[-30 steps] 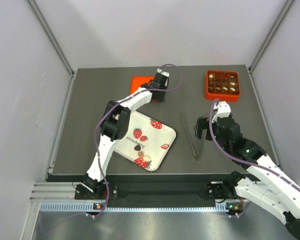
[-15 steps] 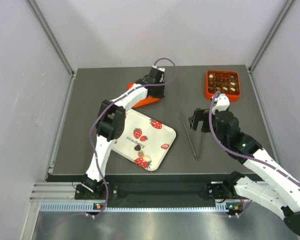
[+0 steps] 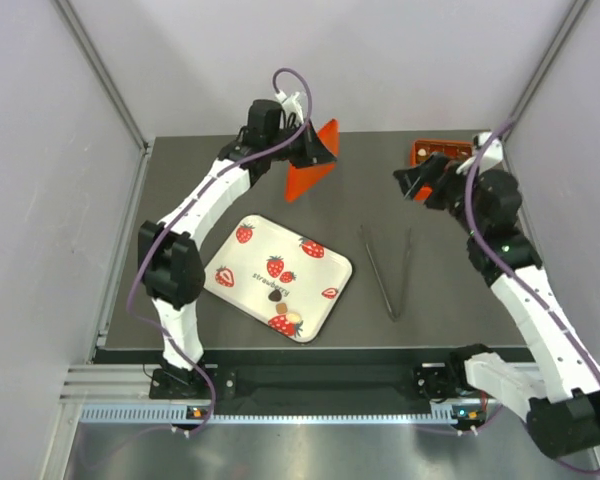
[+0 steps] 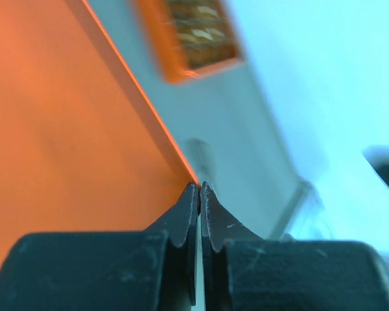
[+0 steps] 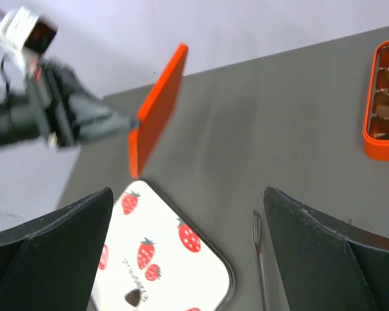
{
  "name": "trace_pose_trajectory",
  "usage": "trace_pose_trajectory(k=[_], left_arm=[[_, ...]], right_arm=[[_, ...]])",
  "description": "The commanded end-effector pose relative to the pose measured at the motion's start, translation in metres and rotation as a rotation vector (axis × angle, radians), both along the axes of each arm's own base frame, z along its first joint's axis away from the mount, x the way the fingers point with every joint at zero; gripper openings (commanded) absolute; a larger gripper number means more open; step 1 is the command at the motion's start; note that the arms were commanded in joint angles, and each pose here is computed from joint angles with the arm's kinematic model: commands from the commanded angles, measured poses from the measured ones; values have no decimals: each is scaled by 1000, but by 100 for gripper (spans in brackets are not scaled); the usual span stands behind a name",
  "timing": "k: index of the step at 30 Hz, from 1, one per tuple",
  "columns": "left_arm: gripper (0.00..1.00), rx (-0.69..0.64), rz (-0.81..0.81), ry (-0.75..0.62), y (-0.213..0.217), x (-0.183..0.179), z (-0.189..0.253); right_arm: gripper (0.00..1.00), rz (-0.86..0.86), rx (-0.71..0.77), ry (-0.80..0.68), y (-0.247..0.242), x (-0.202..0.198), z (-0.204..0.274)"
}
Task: Pack the chocolate
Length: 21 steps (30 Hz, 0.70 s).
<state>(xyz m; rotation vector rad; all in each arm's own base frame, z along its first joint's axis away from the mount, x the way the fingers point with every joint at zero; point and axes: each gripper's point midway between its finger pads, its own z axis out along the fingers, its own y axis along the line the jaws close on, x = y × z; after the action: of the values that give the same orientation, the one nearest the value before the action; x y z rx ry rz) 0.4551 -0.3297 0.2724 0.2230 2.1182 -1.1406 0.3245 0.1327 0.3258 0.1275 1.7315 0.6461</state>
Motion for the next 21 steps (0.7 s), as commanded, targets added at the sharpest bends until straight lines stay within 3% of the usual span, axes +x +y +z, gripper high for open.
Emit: trace_pose_trajectory(k=[1,9,10,13,14,17,21], left_arm=[[0,-199,-238,-32,-17,-62,54],[0,-299,-370,3,-2,-131,83],[0,-300,-392,19,2,-142,86],[0,-290,-427,35,7,-159,93],[0,-267,-419,85,11,-165,87],[0,-211,-420,73,19,-176,86],[0,-202,-427,95,23,-186,89]], right_arm=[[99,173,154,-63,9,5,59],[100,418,-205,-372,13,20,52],[100,485,-238,-475,17,14,55],[100,562,-257,-600,6,9,45],[100,646,-320,-754,12,-7,57],[100,735,-449,-957,19,-29,49],[100,882,-503,-1000,32,-41,41]])
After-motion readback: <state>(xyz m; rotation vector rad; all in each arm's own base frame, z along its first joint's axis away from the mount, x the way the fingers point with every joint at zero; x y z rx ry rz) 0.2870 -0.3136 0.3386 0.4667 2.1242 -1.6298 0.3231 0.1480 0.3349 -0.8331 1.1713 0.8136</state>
